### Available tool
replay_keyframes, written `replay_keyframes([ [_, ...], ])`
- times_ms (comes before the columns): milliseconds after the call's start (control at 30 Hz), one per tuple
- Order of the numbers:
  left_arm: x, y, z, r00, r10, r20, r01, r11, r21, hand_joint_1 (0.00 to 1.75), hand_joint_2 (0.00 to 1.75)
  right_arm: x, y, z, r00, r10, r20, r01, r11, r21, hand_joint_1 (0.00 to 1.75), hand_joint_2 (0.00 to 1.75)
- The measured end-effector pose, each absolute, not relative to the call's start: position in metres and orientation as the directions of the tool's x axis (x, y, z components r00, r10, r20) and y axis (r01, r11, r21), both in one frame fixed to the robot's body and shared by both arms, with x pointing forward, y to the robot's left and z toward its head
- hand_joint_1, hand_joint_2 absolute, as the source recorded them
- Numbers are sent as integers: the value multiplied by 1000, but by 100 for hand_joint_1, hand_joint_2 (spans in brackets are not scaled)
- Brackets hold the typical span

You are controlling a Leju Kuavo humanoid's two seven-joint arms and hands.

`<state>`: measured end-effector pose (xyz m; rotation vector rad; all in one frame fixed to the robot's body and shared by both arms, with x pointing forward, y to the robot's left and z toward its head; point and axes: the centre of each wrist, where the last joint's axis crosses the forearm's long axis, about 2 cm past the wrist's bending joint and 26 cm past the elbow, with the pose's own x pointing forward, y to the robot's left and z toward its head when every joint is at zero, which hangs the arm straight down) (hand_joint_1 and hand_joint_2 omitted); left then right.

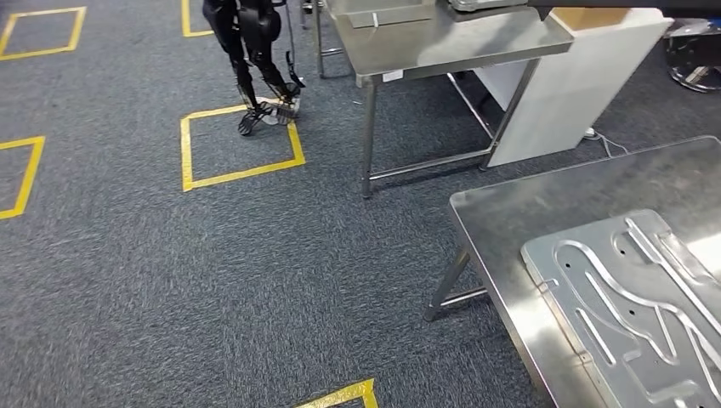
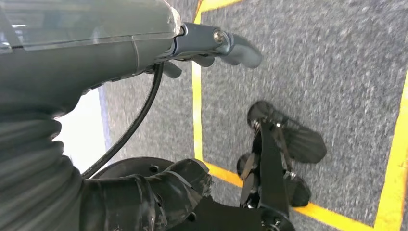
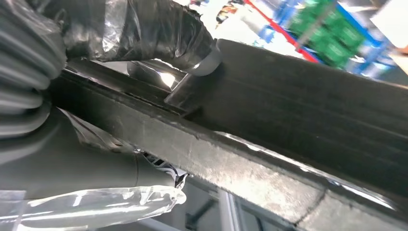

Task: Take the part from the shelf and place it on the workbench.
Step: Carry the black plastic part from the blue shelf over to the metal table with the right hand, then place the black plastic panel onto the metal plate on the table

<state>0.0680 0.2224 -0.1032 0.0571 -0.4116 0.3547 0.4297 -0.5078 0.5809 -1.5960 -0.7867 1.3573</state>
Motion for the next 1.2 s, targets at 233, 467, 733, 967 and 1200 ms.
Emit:
replay_keyframes([
  [233,70,221,-103,847,323,422,-347,938,-21,0,175,433,-511,569,204,876,-437,-86,-428,-900,175,175],
  [467,70,221,-103,843,322,430,-345,938,-26,0,175,436,-511,560,183,878,-442,-97,-432,-897,175,175],
  [733,70,221,-103,842,323,431,-346,938,-27,0,175,438,-509,553,151,886,-439,-102,-428,-898,175,175],
  [967,68,222,-103,842,324,430,-348,937,-24,0,175,446,-503,532,106,898,-426,-110,-415,-903,175,175],
  [1200,70,223,-103,839,324,437,-348,937,-27,0,175,439,-522,514,111,906,-409,-131,-395,-909,175,175],
])
